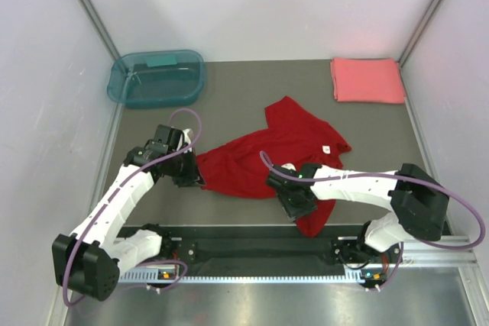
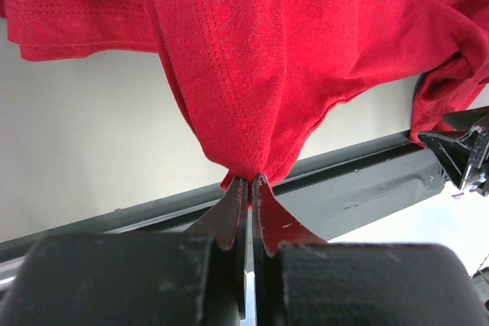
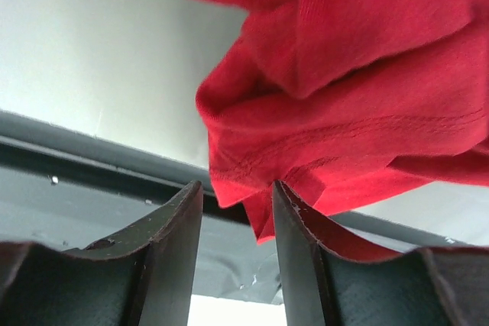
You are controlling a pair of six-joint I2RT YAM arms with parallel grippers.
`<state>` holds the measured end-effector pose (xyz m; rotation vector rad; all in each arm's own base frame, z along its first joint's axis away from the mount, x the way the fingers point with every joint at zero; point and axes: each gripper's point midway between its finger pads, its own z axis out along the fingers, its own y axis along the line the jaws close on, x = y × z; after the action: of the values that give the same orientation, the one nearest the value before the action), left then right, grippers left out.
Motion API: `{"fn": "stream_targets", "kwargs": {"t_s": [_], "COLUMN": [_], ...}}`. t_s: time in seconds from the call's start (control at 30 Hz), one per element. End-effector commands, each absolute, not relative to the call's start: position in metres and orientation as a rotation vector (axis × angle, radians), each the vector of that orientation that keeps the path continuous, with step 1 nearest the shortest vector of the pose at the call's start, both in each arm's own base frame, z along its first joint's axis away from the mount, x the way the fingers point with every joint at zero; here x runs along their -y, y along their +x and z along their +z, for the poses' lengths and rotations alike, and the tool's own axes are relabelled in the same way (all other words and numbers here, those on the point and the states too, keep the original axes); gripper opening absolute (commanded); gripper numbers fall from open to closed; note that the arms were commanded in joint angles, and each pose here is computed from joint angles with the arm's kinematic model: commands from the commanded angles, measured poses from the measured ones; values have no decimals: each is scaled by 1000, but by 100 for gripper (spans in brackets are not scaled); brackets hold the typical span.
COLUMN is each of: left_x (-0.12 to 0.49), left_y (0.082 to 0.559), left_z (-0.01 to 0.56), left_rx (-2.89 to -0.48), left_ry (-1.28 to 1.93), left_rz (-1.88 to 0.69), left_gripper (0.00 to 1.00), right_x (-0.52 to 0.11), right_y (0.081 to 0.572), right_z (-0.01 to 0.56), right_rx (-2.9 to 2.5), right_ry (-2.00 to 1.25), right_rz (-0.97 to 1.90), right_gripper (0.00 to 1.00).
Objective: Fold and stack the t-shirts
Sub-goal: Flatten the tshirt out
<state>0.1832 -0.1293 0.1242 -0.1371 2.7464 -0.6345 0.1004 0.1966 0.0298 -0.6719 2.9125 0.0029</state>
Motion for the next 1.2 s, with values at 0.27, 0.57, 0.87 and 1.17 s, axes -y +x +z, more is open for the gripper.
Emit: {"fn": "stream_targets", "kwargs": {"t_s": [0.27,0.57,0.87,1.17], "left_x": [133,134,134,134], "left_y": [187,189,189,184], "left_z": [134,134,131,129], "left_rx": [-2712,-2713,-2712,-2716], "left_ry": [-93,-84,-98,-127], "left_rz": [-662,-660,-662,-677], "left_gripper": [0,0,0,0], "right_x": [-219,-234,-364,-332], "right_y": [123,125,44,64], "right_z": [31,53,110,126], "right_rx": [-2816,-2789,-2769,-2733], "right_ry": [-703,-740,-1045,-819], "right_rz": [-8,6,1049,1038], "right_gripper": [40,7,10,43]}}
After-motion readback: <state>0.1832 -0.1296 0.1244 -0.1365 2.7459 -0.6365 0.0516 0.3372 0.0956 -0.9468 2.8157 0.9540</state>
